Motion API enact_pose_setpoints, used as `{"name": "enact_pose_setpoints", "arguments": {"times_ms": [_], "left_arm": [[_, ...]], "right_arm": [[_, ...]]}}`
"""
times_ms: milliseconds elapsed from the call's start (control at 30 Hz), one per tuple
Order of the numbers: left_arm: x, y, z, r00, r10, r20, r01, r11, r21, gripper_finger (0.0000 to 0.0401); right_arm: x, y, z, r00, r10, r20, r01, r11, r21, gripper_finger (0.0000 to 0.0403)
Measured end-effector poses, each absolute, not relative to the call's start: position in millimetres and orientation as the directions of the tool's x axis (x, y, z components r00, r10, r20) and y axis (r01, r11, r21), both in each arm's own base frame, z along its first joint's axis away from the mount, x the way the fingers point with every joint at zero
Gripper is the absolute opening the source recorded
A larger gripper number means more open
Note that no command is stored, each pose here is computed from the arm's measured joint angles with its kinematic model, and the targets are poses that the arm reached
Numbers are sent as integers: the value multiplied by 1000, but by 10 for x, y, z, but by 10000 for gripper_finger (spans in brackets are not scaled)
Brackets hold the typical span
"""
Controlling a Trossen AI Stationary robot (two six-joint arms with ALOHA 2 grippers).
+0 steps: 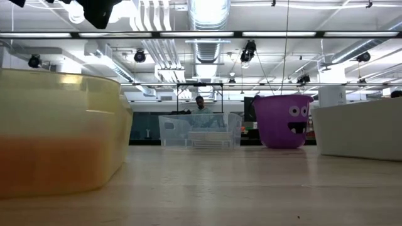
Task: Pick & Place Toys
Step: Return to Home Position
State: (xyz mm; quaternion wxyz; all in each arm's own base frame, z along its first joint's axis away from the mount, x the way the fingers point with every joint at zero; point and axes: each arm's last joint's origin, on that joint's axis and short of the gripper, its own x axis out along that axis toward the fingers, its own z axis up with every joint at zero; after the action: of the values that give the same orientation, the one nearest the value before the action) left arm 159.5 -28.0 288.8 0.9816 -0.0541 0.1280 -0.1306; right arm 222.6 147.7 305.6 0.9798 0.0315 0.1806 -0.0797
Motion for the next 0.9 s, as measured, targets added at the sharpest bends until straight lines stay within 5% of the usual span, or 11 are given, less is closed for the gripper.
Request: {"name": "enact_pose_setpoints", "arguments": {"times_ms": [233,733,900], "left_arm": [[1608,-226,2809,937,-228,-265,213,973,-84,335],[1485,-47,2386,977,-123,-175,103,987,-120,335],[1486,-37,2430,981,-116,-152,102,990,-94,335]], "right_arm": [[1859,994,2625,948,-148,-283,181,979,95,12],[1441,660,2342,961,-156,-229,203,959,197,12],[1494,627,2386,989,133,-69,-122,983,138,12]]}}
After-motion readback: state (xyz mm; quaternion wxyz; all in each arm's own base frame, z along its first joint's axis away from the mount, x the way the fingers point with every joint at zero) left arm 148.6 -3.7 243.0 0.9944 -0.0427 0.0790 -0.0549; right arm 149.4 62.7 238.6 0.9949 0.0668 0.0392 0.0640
